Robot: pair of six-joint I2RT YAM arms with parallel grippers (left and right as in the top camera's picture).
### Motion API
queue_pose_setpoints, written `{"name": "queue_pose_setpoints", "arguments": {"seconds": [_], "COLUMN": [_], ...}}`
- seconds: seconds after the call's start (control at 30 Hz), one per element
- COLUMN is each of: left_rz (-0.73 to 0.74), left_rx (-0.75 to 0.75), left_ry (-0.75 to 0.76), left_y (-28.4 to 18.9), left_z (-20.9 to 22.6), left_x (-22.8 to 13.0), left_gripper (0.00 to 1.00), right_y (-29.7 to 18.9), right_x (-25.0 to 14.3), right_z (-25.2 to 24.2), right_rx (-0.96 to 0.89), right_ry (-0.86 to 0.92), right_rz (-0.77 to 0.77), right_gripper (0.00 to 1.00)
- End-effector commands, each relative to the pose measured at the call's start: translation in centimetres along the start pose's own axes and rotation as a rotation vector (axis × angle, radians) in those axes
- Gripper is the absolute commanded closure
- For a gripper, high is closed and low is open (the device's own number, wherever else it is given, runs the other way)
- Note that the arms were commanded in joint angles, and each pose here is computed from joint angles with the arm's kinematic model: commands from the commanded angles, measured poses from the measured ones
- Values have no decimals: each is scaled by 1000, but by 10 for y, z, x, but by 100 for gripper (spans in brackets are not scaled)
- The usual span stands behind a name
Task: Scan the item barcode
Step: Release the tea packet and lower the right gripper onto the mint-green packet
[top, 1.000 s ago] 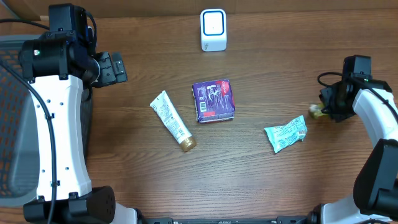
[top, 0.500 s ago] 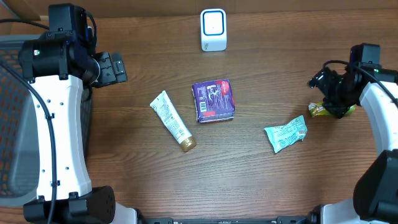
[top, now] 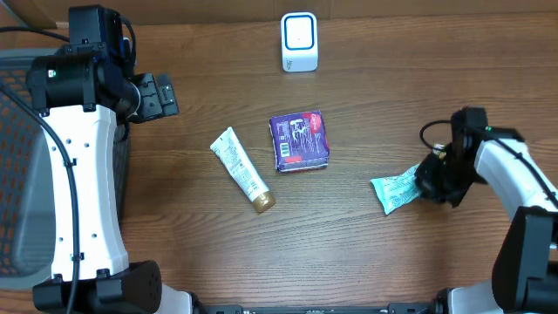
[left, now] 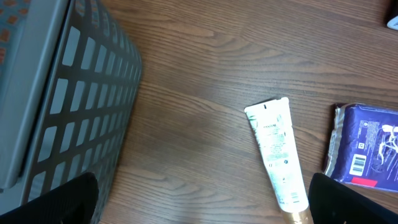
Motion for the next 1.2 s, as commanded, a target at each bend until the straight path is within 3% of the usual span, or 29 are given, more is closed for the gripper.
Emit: {"name": "queue_pose_setpoints", "arguments": {"seconds": [0.0, 0.23, 0.4, 0.63, 0.73, 0.8, 0.87, 0.97, 1.03, 1.17], "left_rz": [6, 6, 6, 6, 6, 6, 6, 6, 6, 6], "left_rx": [0, 0, 0, 0, 0, 0, 0, 0, 0, 0], "left_ry": [21, 21, 21, 21, 21, 21, 21, 21, 21, 21], "left_y": [2, 2, 2, 2, 2, 2, 2, 2, 2, 2], "left_z": [-1, -1, -1, -1, -1, -1, -1, -1, -1, -1], "left_x": [-1, -1, -1, -1, -1, -1, -1, -1, -1, -1], "left_gripper": [0, 0, 0, 0, 0, 0, 0, 0, 0, 0], "right_y": [10, 18, 14, -3, -9, -12, -16, -23, -30, -43], "right_x": [-4, 13, 42, 65, 67, 69, 70, 69, 67, 65], "right_z": [-8, -25, -9, 43, 51, 54, 57, 62, 67, 79], "right_rx": [-30, -161, -57, 271, 312, 322, 327, 324, 321, 319], "right_ry": [-27, 66, 34, -353, -403, -408, -411, -413, -416, -424], "right_rz": [-21, -168, -321, -458, -478, -484, -482, -459, -438, -414], "right_gripper": [82, 82, 77, 58, 52, 58, 80, 92, 96, 96]}}
Point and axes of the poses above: each gripper's point midway between its finger pads, its own y axis out along the fingers, its own z axis along the line the jaws close on, x = y × z, the point moved 6 cm from there along -y, back along the fingers, and after that the axes turned 12 degrees about -y, right-handed, at the moved point
